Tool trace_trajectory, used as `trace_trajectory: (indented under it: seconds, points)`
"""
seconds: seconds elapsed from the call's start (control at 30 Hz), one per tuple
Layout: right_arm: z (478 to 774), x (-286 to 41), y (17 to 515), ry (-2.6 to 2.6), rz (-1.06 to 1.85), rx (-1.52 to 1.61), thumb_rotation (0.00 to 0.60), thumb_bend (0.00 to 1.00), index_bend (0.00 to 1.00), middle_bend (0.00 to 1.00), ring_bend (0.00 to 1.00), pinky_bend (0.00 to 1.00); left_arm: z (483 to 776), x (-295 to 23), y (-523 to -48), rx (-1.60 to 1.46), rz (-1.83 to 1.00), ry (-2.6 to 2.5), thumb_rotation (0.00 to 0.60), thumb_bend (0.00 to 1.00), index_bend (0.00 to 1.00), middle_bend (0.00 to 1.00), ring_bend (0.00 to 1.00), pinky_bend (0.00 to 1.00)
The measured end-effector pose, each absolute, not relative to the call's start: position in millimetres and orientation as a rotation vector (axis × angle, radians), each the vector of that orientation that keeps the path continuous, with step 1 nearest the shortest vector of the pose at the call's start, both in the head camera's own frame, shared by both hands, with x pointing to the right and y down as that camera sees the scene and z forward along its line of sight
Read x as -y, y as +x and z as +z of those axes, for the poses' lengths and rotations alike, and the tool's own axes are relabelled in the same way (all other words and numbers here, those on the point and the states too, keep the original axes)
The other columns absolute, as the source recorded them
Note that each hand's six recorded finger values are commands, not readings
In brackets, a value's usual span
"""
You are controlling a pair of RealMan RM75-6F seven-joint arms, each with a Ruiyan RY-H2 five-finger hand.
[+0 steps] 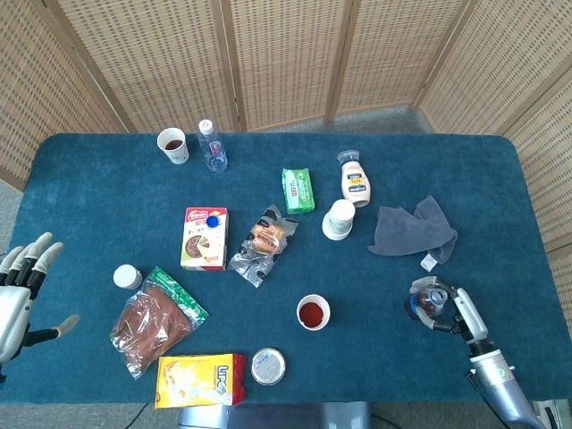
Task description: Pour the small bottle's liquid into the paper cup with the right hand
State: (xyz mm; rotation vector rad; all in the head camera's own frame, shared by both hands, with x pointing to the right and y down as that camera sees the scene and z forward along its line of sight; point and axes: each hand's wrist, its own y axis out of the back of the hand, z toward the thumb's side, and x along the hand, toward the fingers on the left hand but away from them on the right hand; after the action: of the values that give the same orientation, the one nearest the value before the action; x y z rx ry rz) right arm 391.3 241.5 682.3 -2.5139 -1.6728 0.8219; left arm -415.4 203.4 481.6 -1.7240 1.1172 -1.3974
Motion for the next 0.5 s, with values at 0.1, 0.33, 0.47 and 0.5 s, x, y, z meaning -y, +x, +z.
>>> trace_trajectory:
  seconds: [0.1, 0.33, 0.47, 0.5]
  points:
    - [678, -240, 387, -2.498, 0.814, 1.666, 0.600, 0.80, 0.38, 0.59, 0.31, 0.86, 482, -203, -415, -1.122, -1.389, -1.738, 0.600, 0.15, 0.00, 0.00, 0.00, 0.00]
    - [671, -232, 377, -2.452, 0.839, 1.585, 0.600, 0.80, 0.39, 0.60, 0.31, 0.86, 479, -202, -417, -1.153, -1.355, -1.755, 0.600, 0.15, 0.00, 0.00, 0.00, 0.00]
    - [673, -226, 372, -2.430, 0.881, 1.515, 0.600, 0.81, 0.39, 0.60, 0.31, 0.86, 479, -203, -420, -1.160, -1.345, -1.768, 0.600, 0.15, 0.00, 0.00, 0.00, 0.00]
    - [673, -225, 371, -2.426, 0.890, 1.499, 0.600, 0.81, 0.39, 0.60, 0.31, 0.86, 480, -203, -421, -1.160, -1.345, -1.770, 0.600, 0.15, 0.00, 0.00, 0.00, 0.00]
